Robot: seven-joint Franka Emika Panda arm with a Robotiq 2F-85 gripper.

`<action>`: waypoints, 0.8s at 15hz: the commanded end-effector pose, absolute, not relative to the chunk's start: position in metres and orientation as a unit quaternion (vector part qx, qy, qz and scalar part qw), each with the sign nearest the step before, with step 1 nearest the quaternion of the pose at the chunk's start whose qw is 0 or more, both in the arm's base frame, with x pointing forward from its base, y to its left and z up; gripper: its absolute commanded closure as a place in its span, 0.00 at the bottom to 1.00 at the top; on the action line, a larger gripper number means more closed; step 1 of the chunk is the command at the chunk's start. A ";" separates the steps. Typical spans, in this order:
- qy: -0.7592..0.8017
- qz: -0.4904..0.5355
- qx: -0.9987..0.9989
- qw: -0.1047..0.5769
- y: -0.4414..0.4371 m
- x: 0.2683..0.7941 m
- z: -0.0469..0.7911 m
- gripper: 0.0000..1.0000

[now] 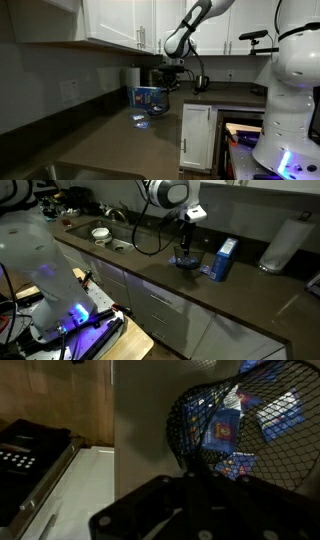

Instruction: Move the black basket to the right side of the countertop

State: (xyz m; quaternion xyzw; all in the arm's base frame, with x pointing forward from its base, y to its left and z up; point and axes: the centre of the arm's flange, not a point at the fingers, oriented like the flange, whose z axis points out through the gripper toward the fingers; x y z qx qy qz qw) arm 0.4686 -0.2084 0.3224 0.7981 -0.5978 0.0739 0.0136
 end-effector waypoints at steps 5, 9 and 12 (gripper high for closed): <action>-0.698 0.116 0.707 0.003 -0.253 0.480 0.315 0.99; -0.733 0.130 0.668 0.001 -0.276 0.492 0.310 0.99; -0.747 0.141 0.650 0.007 -0.291 0.503 0.307 0.99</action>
